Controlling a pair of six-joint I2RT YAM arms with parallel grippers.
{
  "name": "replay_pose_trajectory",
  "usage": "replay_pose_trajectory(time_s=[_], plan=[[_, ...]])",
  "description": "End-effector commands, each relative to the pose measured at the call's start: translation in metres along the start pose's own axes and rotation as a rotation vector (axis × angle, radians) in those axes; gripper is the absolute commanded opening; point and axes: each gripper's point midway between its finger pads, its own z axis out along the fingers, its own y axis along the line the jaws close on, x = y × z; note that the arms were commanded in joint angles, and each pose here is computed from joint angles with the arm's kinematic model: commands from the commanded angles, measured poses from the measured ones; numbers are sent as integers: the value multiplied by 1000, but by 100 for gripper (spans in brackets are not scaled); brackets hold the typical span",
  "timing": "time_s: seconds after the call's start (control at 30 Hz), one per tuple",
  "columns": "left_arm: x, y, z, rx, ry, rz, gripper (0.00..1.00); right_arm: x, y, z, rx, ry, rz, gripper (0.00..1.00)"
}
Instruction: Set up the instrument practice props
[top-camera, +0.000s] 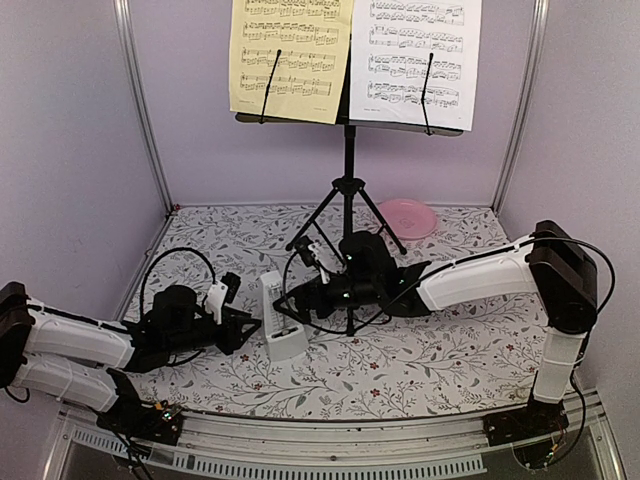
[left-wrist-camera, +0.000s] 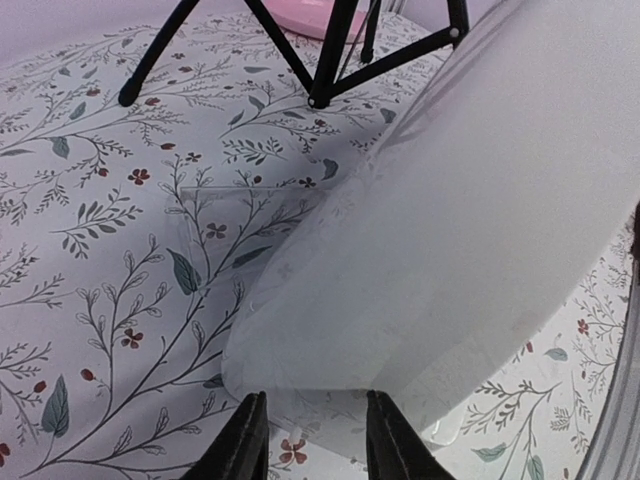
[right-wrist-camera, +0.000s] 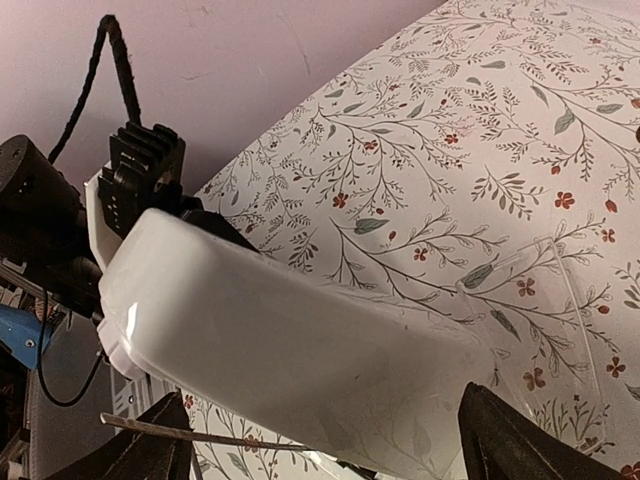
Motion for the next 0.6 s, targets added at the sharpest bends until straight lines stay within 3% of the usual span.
replay_pose_trajectory(time_s=[0.0, 0.57], plan=[[-12, -4, 1, 21, -35, -4, 36, -29, 9, -14, 26, -76, -13, 94], [-12, -2, 2, 11, -30, 10, 36, -28, -26, -39, 123, -84, -4, 94]])
